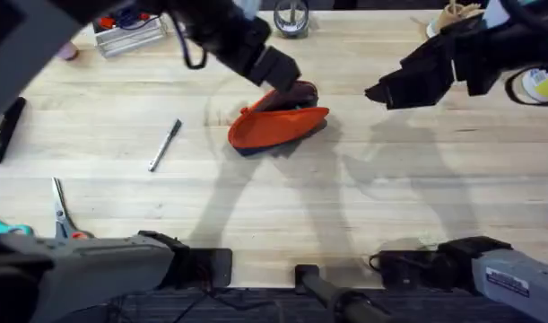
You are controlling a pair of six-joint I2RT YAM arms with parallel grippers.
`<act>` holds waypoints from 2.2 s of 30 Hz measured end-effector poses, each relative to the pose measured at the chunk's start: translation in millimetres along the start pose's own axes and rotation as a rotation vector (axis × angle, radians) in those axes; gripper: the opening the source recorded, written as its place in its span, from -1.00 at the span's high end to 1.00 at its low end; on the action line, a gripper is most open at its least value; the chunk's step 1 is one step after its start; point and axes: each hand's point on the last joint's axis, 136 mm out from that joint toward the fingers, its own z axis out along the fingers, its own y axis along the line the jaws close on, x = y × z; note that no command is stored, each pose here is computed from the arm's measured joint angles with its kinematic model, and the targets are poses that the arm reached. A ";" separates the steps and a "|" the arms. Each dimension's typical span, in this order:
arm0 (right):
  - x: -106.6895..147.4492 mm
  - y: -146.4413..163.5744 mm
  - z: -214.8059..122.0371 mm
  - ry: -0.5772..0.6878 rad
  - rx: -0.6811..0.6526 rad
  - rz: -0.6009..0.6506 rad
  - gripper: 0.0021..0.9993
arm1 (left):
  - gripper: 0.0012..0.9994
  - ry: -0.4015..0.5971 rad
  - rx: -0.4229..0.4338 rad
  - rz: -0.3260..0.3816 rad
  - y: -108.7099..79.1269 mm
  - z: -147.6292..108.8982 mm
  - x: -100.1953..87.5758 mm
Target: Unzip the bag, pick up the pens from the table one at a time and place them inside, then zip the bag closed.
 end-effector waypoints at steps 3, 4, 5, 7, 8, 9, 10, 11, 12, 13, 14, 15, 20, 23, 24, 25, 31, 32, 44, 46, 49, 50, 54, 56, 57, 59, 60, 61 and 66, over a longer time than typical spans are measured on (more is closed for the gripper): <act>0.0 0.0 0.0 0.000 0.000 0.000 -0.99 | -0.99 0.041 -0.063 -0.113 13.3 -12.3 17.4; 0.0 0.0 0.0 0.000 0.000 0.000 -1.00 | -0.99 0.053 -0.083 -0.147 17.2 -15.9 22.9; 0.0 0.0 0.0 0.000 0.000 0.000 -1.00 | -0.99 0.067 -0.108 -0.185 21.8 -20.2 29.3; 0.0 0.0 0.0 0.000 0.000 0.000 -1.00 | -0.99 0.088 -0.148 -0.244 28.4 -27.8 39.8; 0.0 0.0 0.0 0.000 0.000 0.000 -1.00 | -0.99 0.099 -0.168 -0.272 31.5 -31.6 45.2; 0.0 0.0 0.0 0.000 0.000 0.000 -1.00 | -0.99 0.110 -0.190 -0.300 34.7 -35.6 51.0; 0.0 0.0 0.0 0.000 0.000 0.000 -1.00 | -0.99 0.121 -0.206 -0.323 36.9 -38.9 56.2; 0.0 0.0 0.0 0.000 0.000 0.000 -1.00 | -0.99 0.131 -0.223 -0.346 39.2 -42.3 61.1; 0.1 0.0 0.0 0.000 0.000 0.000 -1.00 | -0.99 0.139 -0.240 -0.368 41.6 -45.8 65.8; 0.0 0.0 0.0 0.000 0.000 0.000 -1.00 | -0.99 0.145 -0.257 -0.390 44.3 -48.5 70.4; 0.0 0.0 0.0 0.000 0.000 0.000 -1.00 | -0.99 0.149 -0.273 -0.414 47.0 -50.6 75.6; 0.0 0.0 0.0 0.000 0.000 0.000 -1.00 | -0.99 0.154 -0.286 -0.431 49.2 -51.6 80.7; 0.0 0.0 0.0 0.000 0.000 0.000 -1.00 | -0.99 0.192 -0.330 -0.515 58.6 -46.9 113.8; 0.0 0.0 0.0 0.000 0.000 0.000 -1.00 | -0.99 0.202 -0.350 -0.566 66.0 -41.3 131.7; 0.0 0.0 0.0 0.000 0.000 0.000 -1.00 | -0.99 0.203 -0.356 -0.586 69.0 -39.2 137.8; 0.0 0.0 0.0 0.000 0.000 0.000 -0.99 | -0.99 0.208 -0.362 -0.605 71.8 -37.2 143.9; 0.0 0.0 0.0 0.000 0.000 0.000 -1.00 | -0.99 0.227 -0.388 -0.692 88.8 -25.1 170.0; 0.0 0.0 0.0 0.000 0.000 0.000 -1.00 | -0.99 0.232 -0.391 -0.703 91.4 -23.7 173.6; 0.0 0.0 0.0 0.000 0.000 0.000 -1.00 | -0.99 0.312 -0.396 -0.786 122.2 -1.4 193.1; 0.0 0.0 0.0 0.000 0.000 0.000 -1.00 | -0.99 0.320 -0.392 -0.776 126.4 3.9 193.1; 0.0 0.0 0.0 0.000 0.000 0.000 -1.00 | -0.99 0.338 -0.383 -0.743 131.9 10.7 194.3; 0.0 0.0 0.0 0.000 0.000 0.000 -1.00 | -0.99 0.346 -0.378 -0.731 133.1 12.7 195.3; 0.0 0.0 0.0 0.000 0.000 0.000 -0.99 | -0.99 0.385 -0.355 -0.679 136.7 22.2 199.1; 0.0 0.0 0.0 0.000 0.000 0.000 -1.00 | -0.99 0.398 -0.345 -0.652 139.1 28.0 199.6; 0.0 0.0 0.0 0.000 0.000 0.000 -1.00 | -0.99 0.406 -0.339 -0.637 140.1 30.6 200.1; 0.0 0.0 0.0 0.000 0.000 0.000 -1.00 | -0.99 0.427 -0.324 -0.607 141.3 36.1 202.3; 0.0 0.0 0.0 0.000 0.000 0.000 -1.00 | -0.99 0.440 -0.314 -0.590 142.1 39.2 204.0; 0.1 0.0 0.0 0.000 0.000 0.000 -1.00 | -0.99 0.447 -0.308 -0.578 143.4 41.8 205.2; 0.0 0.0 0.0 0.000 0.000 0.000 -1.00 | -0.99 0.461 -0.268 -0.542 152.7 54.3 211.3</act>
